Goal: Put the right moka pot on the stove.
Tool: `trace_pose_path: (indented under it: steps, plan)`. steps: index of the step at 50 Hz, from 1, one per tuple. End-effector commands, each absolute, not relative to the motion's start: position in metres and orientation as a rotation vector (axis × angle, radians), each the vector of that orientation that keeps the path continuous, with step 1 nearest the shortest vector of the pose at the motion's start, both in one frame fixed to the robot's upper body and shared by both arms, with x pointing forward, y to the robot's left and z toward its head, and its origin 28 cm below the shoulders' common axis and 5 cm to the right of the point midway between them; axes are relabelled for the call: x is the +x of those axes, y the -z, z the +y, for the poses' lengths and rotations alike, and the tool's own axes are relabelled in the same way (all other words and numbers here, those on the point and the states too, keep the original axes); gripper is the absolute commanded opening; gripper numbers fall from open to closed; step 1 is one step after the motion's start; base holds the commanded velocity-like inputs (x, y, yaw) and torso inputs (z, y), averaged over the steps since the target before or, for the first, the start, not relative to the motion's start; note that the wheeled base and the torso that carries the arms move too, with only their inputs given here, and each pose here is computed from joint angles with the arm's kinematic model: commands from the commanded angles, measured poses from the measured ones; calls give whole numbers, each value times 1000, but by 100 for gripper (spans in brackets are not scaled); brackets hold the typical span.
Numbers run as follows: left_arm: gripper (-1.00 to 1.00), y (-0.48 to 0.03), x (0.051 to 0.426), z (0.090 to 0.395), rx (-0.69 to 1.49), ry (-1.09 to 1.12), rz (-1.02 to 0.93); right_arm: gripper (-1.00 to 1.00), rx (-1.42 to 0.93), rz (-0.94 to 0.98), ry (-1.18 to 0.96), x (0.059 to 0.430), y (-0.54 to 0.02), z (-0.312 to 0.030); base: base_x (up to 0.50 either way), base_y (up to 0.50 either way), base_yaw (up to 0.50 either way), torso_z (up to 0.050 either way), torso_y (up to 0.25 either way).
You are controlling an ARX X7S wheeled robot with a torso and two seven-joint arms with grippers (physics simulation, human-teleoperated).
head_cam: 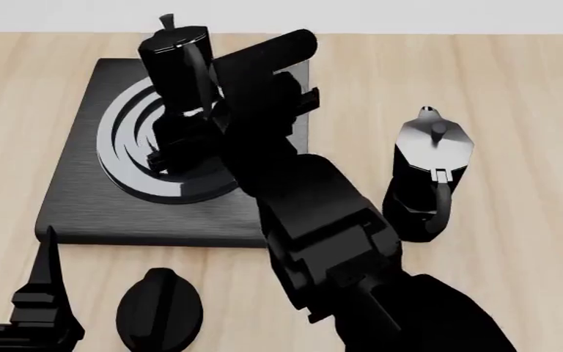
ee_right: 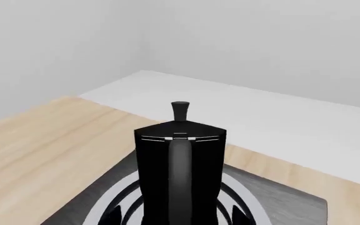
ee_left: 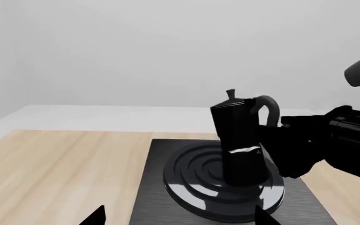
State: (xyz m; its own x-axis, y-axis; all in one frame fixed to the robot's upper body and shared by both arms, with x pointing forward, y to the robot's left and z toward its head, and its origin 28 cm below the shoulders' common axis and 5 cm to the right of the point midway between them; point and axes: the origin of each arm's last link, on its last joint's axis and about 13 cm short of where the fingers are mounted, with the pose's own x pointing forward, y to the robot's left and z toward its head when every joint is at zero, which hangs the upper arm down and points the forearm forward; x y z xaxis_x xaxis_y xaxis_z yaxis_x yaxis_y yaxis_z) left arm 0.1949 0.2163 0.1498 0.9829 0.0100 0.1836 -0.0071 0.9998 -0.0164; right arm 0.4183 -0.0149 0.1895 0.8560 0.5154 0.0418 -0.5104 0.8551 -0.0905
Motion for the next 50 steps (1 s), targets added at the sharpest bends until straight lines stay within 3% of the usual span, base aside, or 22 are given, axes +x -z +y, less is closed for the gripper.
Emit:
trace_pose_path:
  steps: [1, 7, 23, 50]
  plan:
    - [100, -149, 195, 217, -20, -10, -187, 100, -106, 24, -554, 413, -166, -16, 0, 0, 0, 0, 0]
    - [100, -149, 196, 217, -18, -15, -183, 100, -103, 5, -558, 409, -170, -18, 0, 0, 0, 0, 0]
    - [100, -148, 197, 217, -7, -26, -171, 100, -83, -85, -478, 332, -183, -65, 0, 0, 0, 0, 0]
    - [100, -147, 198, 216, 7, -38, -156, 100, -48, -222, -426, 254, -209, -105, 0, 0, 0, 0, 0]
